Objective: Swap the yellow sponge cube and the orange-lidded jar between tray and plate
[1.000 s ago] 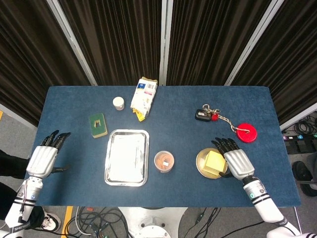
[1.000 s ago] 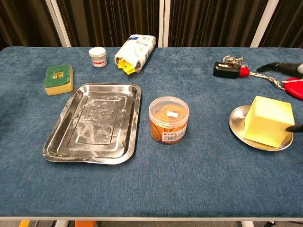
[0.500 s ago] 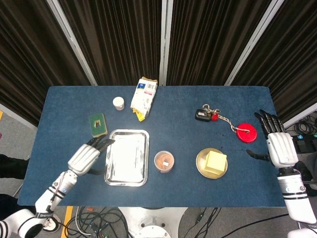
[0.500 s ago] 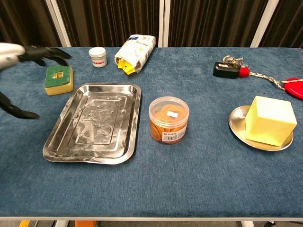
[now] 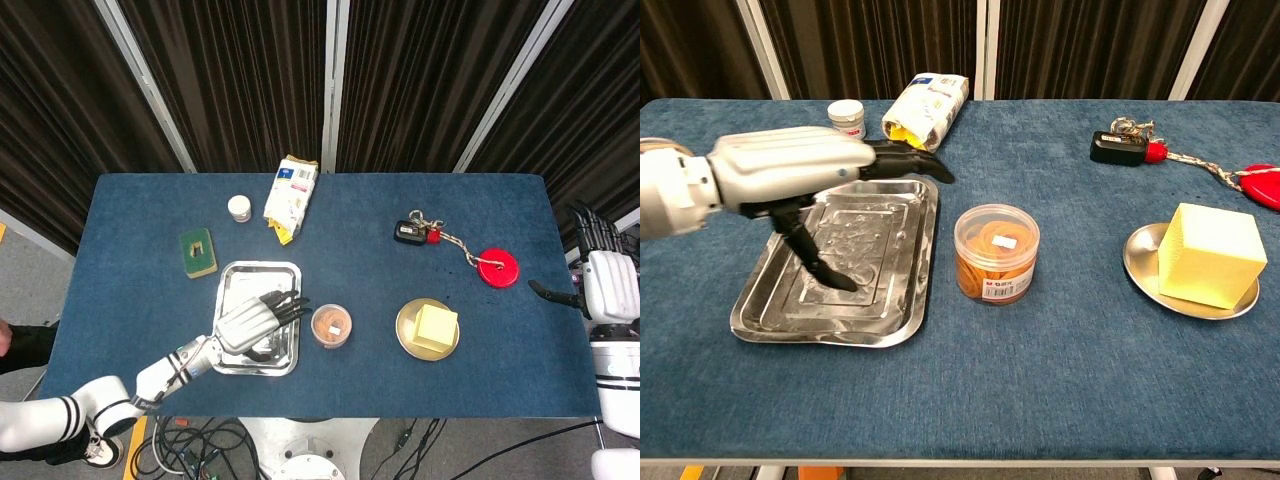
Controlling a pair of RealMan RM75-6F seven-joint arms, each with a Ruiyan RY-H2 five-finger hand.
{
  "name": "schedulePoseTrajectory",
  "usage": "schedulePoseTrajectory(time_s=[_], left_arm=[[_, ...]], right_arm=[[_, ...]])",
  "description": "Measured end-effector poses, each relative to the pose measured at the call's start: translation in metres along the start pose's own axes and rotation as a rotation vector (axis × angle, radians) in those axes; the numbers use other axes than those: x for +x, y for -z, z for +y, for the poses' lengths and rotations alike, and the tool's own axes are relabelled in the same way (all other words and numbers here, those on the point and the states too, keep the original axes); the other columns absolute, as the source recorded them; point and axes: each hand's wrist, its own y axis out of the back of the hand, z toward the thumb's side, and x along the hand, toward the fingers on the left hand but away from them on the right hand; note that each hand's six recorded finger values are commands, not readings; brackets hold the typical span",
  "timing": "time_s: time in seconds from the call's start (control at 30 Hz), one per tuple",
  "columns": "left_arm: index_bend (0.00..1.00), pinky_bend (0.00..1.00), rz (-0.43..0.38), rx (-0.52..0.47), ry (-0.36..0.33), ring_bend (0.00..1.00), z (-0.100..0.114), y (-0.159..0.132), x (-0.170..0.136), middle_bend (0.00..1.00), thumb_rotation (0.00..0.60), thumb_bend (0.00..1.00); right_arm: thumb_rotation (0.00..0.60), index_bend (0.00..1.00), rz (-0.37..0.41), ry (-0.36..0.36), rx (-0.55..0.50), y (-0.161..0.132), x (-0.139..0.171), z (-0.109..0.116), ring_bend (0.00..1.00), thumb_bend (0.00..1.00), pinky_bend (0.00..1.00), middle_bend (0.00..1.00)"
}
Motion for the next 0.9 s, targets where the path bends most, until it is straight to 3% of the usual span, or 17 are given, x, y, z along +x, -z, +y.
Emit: schedulePoseTrajectory(time_s=[0.4,0.63,0.9], left_arm=[[0.09,0.16,-0.153,0.063,0.057,0.0,0.003,-0.03,0.066,0.03,0.6,0.0],[0.09,0.17,-0.168,0.084,0.128,0.0,-0.005,-0.025,0.098,0.04,0.6,0.0],[0.13,0.19,-0.188,0.093,0.19,0.0,-0.017,-0.024,0.105,0.11,0.6,0.07]], right_arm=[[0.6,0.0,-0.061,-0.015,-0.045,0.031,-0.002,0.004,0.0,0.0,0.0,0.0],[0.6,0.0,-0.07,-0.023,-0.056,0.044,0.001,0.006,0.0,0.0,0.0,0.0],[0.6,0.0,-0.074,-0.035,-0.057,0.048,0.001,0.002,0.0,0.0,0.0,0.0]])
